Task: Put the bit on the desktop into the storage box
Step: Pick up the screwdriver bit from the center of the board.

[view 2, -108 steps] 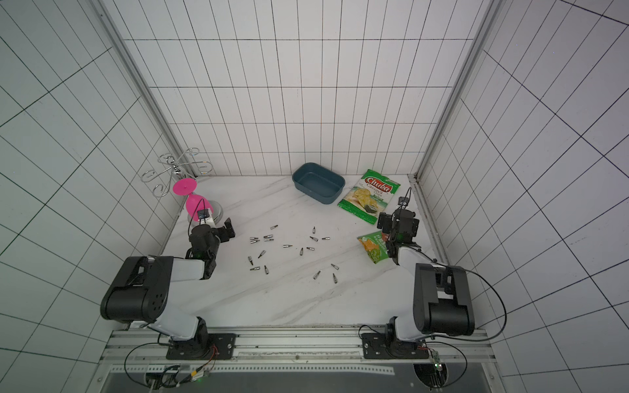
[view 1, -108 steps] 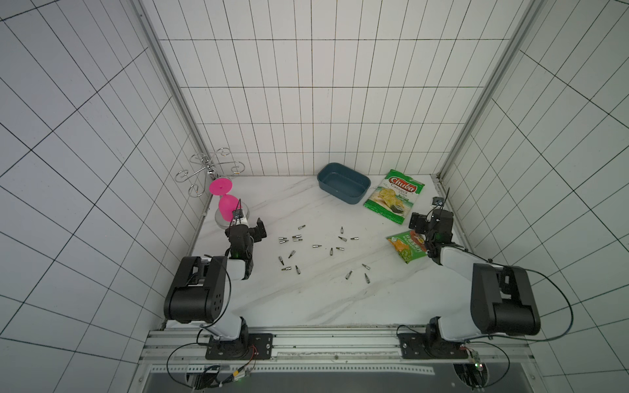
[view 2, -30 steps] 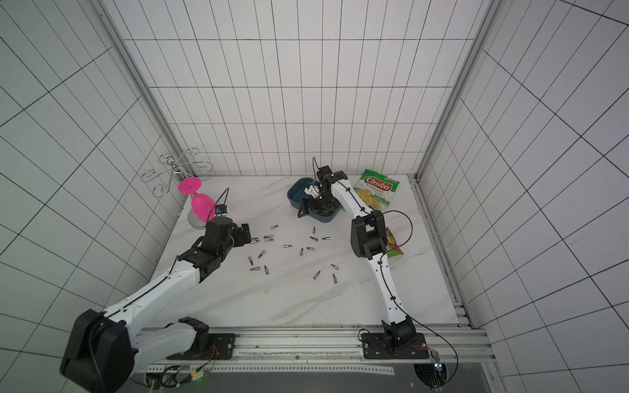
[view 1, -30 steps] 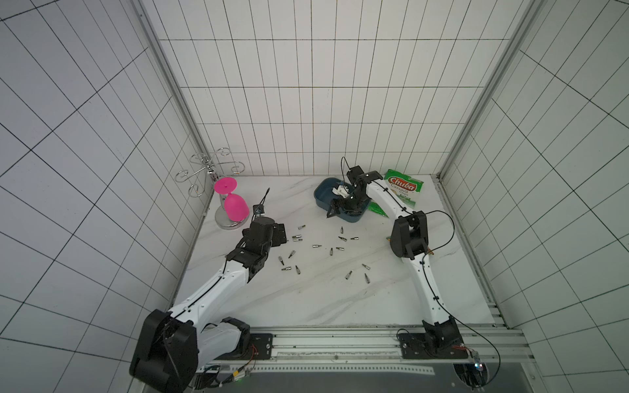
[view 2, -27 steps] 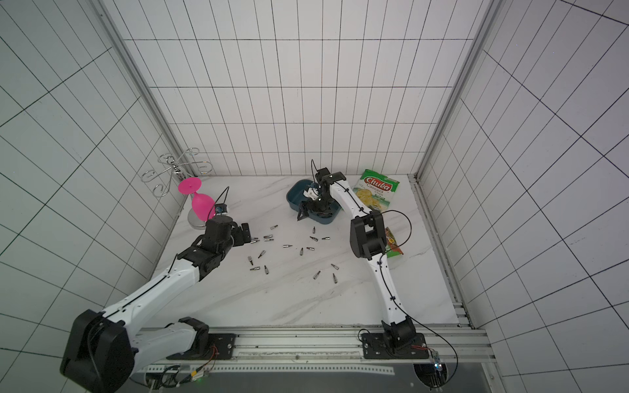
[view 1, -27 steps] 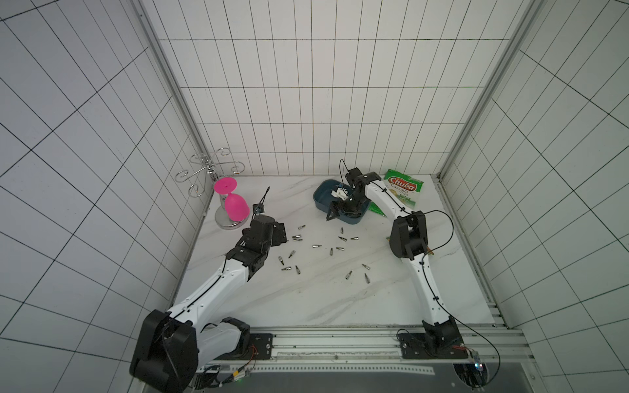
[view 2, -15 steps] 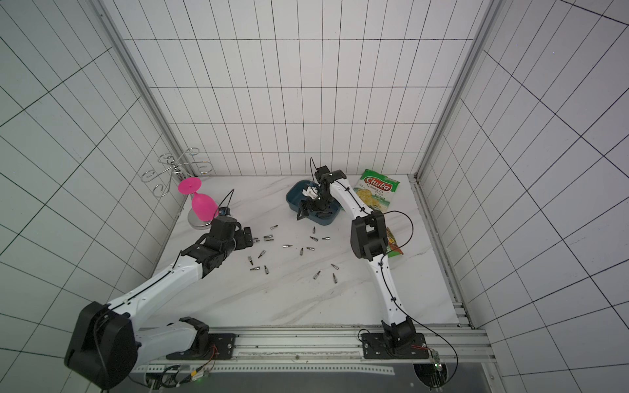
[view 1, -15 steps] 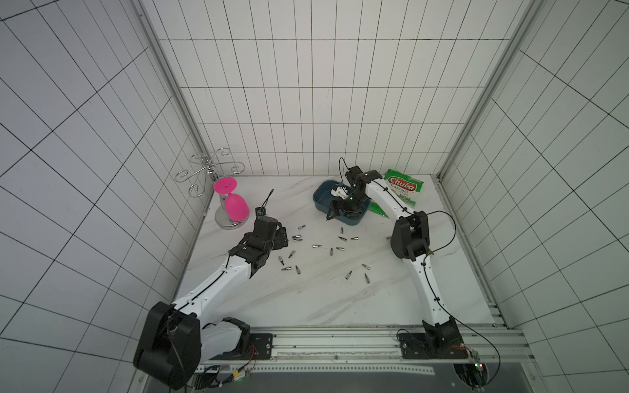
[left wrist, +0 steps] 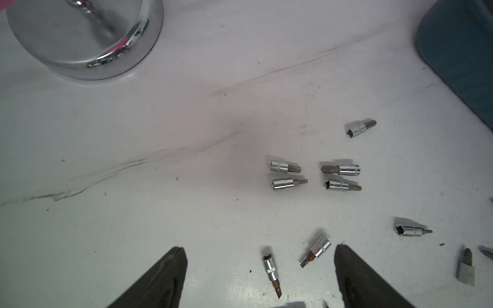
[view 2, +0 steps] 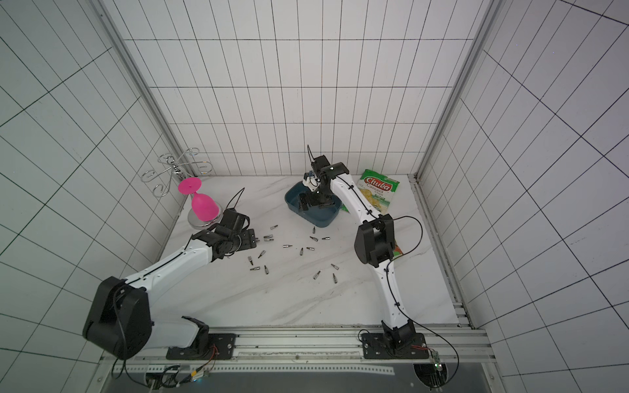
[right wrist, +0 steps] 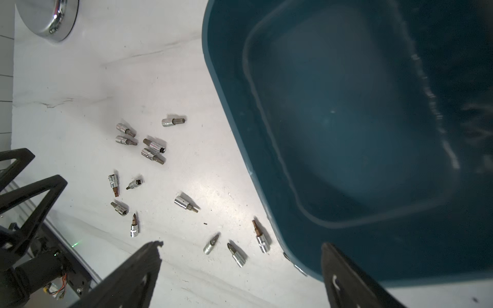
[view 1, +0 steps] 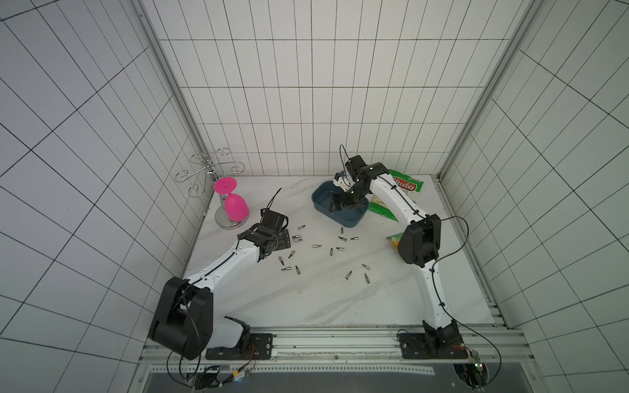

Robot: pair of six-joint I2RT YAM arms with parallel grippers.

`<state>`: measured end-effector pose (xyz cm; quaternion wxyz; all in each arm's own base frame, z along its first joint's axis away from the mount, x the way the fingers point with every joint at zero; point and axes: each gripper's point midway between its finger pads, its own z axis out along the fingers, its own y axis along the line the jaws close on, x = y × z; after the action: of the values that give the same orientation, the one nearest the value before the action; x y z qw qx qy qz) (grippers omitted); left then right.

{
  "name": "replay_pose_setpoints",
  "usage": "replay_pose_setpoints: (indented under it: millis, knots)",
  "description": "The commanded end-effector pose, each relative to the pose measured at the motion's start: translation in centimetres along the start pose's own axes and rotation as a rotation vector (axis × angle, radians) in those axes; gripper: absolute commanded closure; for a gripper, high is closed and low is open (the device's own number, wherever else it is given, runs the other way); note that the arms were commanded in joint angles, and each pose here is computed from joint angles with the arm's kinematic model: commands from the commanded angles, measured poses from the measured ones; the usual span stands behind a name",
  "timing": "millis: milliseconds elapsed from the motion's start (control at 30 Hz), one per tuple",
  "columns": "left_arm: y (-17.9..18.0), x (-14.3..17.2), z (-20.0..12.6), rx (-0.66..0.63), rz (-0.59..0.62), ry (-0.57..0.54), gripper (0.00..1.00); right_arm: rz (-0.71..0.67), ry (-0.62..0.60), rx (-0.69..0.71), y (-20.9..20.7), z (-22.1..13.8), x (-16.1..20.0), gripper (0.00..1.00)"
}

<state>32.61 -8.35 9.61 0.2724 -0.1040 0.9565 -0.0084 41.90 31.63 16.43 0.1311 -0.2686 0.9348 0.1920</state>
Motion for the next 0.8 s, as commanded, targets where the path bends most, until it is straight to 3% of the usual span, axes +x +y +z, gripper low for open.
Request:
replay_pose_setpoints:
  millis: [0, 267, 533, 767]
  knots:
    - [0.0, 2.1, 0.6, -0.017, -0.027, 0.121, 0.11, 0.037, -0.069, 0.14, -1.3, -4.1, -0.3, 0.03]
    - [-0.7, 4.0, 2.7, -0.019, -0.058, 0.244, 0.23, 0.101, -0.057, 0.244, -2.3, -7.2, 3.5, 0.04]
    - [-0.8, 4.8, 4.0, -0.034, -0.062, 0.297, 0.38, 0.123, -0.001, 0.301, -3.5, -7.0, 8.0, 0.04]
    - [-0.3, 5.6, 4.4, -0.053, -0.06, 0.319, 0.47, 0.131, 0.019, 0.324, -4.1, -6.7, 9.1, 0.04]
